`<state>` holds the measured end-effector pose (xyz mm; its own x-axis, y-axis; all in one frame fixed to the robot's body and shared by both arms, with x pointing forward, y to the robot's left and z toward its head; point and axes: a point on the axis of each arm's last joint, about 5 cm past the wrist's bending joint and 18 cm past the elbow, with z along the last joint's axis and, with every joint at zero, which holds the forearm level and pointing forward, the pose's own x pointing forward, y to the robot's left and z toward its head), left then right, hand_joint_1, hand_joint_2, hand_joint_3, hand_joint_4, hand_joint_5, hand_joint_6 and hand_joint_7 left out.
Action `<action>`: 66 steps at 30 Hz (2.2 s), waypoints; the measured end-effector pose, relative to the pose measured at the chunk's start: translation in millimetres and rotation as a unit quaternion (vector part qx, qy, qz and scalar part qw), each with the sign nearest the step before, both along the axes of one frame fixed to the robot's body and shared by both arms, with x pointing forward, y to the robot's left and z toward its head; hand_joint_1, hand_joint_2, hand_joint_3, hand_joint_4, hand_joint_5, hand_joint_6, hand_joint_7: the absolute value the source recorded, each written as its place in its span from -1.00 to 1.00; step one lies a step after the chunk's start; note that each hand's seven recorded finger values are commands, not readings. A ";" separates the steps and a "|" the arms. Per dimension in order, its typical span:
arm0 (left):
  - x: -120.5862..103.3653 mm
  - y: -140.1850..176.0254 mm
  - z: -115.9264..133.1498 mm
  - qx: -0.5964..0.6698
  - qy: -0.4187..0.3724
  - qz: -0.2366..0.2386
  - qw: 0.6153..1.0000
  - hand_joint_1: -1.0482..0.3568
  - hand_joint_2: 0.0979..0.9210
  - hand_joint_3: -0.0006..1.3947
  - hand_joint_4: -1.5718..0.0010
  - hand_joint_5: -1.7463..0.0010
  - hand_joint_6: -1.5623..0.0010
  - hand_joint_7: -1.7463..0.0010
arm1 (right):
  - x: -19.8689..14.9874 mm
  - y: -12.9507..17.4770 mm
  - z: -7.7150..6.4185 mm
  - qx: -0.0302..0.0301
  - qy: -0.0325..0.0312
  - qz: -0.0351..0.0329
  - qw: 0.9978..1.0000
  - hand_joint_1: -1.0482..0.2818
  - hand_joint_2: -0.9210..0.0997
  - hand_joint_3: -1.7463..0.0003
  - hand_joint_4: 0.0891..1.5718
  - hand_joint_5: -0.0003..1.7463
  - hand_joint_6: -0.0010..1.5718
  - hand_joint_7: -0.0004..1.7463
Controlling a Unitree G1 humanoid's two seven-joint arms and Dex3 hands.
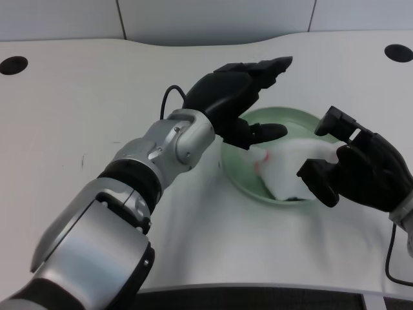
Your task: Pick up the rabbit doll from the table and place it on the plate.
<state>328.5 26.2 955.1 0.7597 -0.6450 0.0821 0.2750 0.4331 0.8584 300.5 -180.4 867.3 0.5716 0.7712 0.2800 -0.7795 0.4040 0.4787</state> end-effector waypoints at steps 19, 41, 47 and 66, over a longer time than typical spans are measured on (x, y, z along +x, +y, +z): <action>2.6 129.2 -16.9 -0.298 0.138 0.045 0.943 -0.76 1.00 -0.28 0.50 0.83 0.61 0.96 | -0.5 -8.1 0.7 -0.007 0.009 -0.013 1.000 -0.30 -0.99 0.95 0.27 1.00 0.01 1.00; -56.4 166.1 -107.7 -0.720 0.460 -0.004 0.520 -0.54 1.00 -0.20 0.31 0.81 0.47 0.97 | -1.3 -12.8 0.4 -0.015 0.017 -0.025 0.999 -0.25 -1.00 0.90 0.27 1.00 -0.01 1.00; -68.0 176.6 -115.5 -0.712 0.478 -0.001 0.515 -0.53 1.00 -0.27 0.16 0.73 0.34 0.93 | -2.5 -13.2 -1.5 -0.020 0.030 -0.033 0.999 -0.26 -0.99 0.91 0.27 1.00 -0.01 1.00; -66.6 200.2 -117.3 -0.654 0.507 -0.033 0.561 -0.51 1.00 -0.57 -0.09 0.75 0.08 0.93 | -3.2 -15.3 -2.3 -0.024 0.042 -0.045 0.998 -0.21 -1.00 0.93 0.26 1.00 -0.02 1.00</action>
